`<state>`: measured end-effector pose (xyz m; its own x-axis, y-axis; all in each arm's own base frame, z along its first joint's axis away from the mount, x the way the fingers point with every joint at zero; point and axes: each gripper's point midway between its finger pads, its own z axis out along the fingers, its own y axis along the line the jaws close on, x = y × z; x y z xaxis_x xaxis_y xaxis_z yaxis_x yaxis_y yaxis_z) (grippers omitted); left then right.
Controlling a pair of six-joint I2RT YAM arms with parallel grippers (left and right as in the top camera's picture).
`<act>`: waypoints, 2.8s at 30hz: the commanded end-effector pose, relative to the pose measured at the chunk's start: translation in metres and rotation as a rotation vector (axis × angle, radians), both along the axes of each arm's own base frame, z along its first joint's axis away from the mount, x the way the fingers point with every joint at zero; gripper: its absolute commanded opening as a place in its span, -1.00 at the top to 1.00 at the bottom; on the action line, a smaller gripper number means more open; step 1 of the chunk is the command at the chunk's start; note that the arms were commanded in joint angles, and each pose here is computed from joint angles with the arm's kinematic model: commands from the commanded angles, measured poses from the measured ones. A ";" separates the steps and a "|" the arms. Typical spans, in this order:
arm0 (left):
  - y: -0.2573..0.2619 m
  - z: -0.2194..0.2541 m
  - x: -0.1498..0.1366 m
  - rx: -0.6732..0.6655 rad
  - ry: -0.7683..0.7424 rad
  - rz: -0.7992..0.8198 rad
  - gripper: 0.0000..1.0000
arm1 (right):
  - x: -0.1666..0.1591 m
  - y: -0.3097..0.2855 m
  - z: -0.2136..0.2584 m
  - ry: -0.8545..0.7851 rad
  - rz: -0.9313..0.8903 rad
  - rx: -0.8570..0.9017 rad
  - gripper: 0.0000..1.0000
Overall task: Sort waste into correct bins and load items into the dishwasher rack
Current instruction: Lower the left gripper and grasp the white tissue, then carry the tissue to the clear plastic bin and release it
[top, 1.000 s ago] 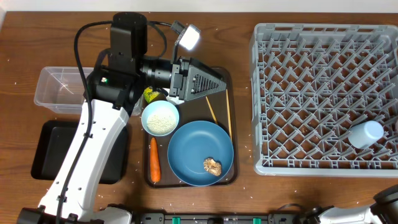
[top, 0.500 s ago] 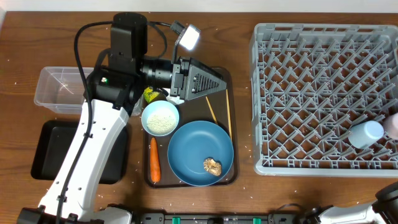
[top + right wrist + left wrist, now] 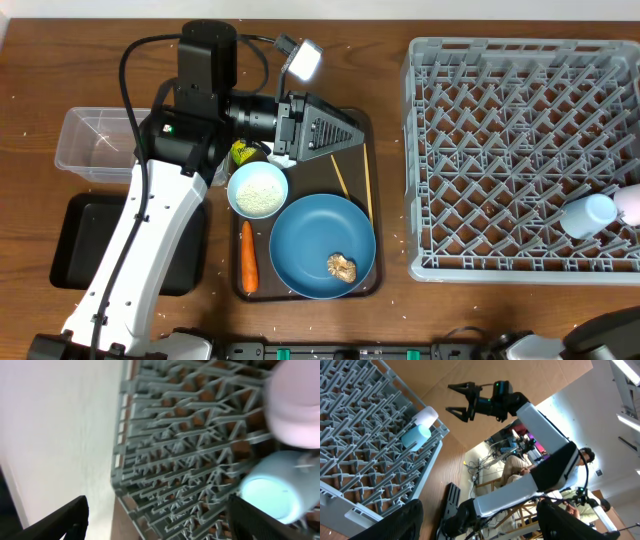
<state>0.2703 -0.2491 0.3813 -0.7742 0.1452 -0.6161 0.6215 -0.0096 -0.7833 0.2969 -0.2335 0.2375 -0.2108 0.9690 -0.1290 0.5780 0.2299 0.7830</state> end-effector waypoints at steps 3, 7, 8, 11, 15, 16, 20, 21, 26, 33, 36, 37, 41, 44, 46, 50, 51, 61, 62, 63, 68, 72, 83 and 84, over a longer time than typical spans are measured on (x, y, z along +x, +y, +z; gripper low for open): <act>0.000 -0.002 0.010 0.034 -0.029 0.070 -0.45 | 0.005 0.050 0.044 -0.087 0.173 -0.162 -0.51; 0.013 -0.041 0.047 0.236 0.021 0.333 -0.30 | -0.005 0.096 0.058 -0.084 0.313 -0.275 -0.43; 0.023 -0.059 0.057 0.326 0.050 0.425 -0.27 | -0.009 0.104 0.059 -0.065 0.332 -0.302 -0.43; 0.078 -0.121 0.072 0.694 0.149 0.718 -0.11 | -0.019 0.125 0.056 0.012 0.387 -0.401 -0.43; 0.135 -0.153 0.069 0.997 0.167 0.909 -0.11 | -0.021 0.161 0.056 0.028 0.529 -0.487 -0.43; 0.144 -0.156 0.070 1.045 0.148 0.932 -0.11 | -0.021 0.171 0.055 0.022 0.570 -0.494 -0.47; 0.147 -0.167 0.078 1.092 0.104 0.915 -0.11 | -0.017 0.213 0.050 -0.007 0.754 -0.520 -0.54; 0.149 -0.172 0.081 1.108 0.100 0.919 -0.11 | -0.017 0.221 0.049 -0.011 0.783 -0.521 -0.55; 0.159 -0.210 0.113 1.210 0.060 0.952 -0.11 | -0.016 0.245 0.045 0.001 0.859 -0.545 -0.58; 0.146 -0.259 0.151 1.244 -0.004 0.875 -0.12 | -0.024 0.252 0.039 0.033 0.882 -0.520 -0.61; 0.140 -0.280 0.159 1.256 -0.015 0.838 -0.12 | -0.026 0.252 0.037 0.049 0.882 -0.518 -0.61; 0.138 -0.289 0.161 1.265 -0.012 0.825 -0.13 | -0.026 0.251 0.037 0.056 0.879 -0.520 -0.61; 0.128 -0.320 0.162 1.296 0.009 0.777 -0.13 | -0.027 0.250 0.036 0.065 0.873 -0.518 -0.62; 0.121 -0.338 0.162 1.311 0.014 0.750 -0.12 | -0.027 0.250 0.036 0.065 0.872 -0.519 -0.64; 0.118 -0.348 0.163 1.319 0.018 0.739 -0.12 | -0.027 0.250 0.036 0.066 0.872 -0.518 -0.63; 0.118 -0.366 0.163 1.336 0.036 0.723 -0.12 | -0.028 0.250 0.035 0.071 0.874 -0.514 -0.63; 0.118 -0.368 0.163 1.339 0.038 0.721 -0.12 | -0.029 0.250 0.035 0.072 0.874 -0.513 -0.63; 0.113 -0.347 0.159 1.328 0.021 0.719 0.84 | -0.029 0.250 0.034 0.073 0.875 -0.512 -0.63; 0.112 -0.339 0.159 1.321 0.012 0.721 0.85 | -0.029 0.250 0.034 0.073 0.875 -0.512 -0.63; 0.110 -0.327 0.158 1.309 -0.001 0.728 0.85 | -0.029 0.250 0.035 0.073 0.875 -0.512 -0.63; 0.105 -0.276 0.149 1.255 -0.063 0.760 0.84 | -0.029 0.250 0.035 0.073 0.875 -0.513 -0.62; 0.107 -0.245 0.142 1.218 -0.097 0.790 0.87 | -0.029 0.250 0.035 0.073 0.875 -0.513 -0.63; 0.105 -0.234 0.138 1.202 -0.114 0.793 0.86 | -0.028 0.248 0.034 0.080 0.868 -0.525 -0.63; 0.103 -0.235 0.138 1.203 -0.114 0.789 0.85 | -0.028 0.248 0.034 0.080 0.867 -0.525 -0.63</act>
<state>0.4049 -0.1429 0.1475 -0.8526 0.1689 -0.4944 0.2073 0.9780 -0.0233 0.2693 0.0109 0.2727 -0.8357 0.3152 -0.4498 0.1040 0.8949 0.4340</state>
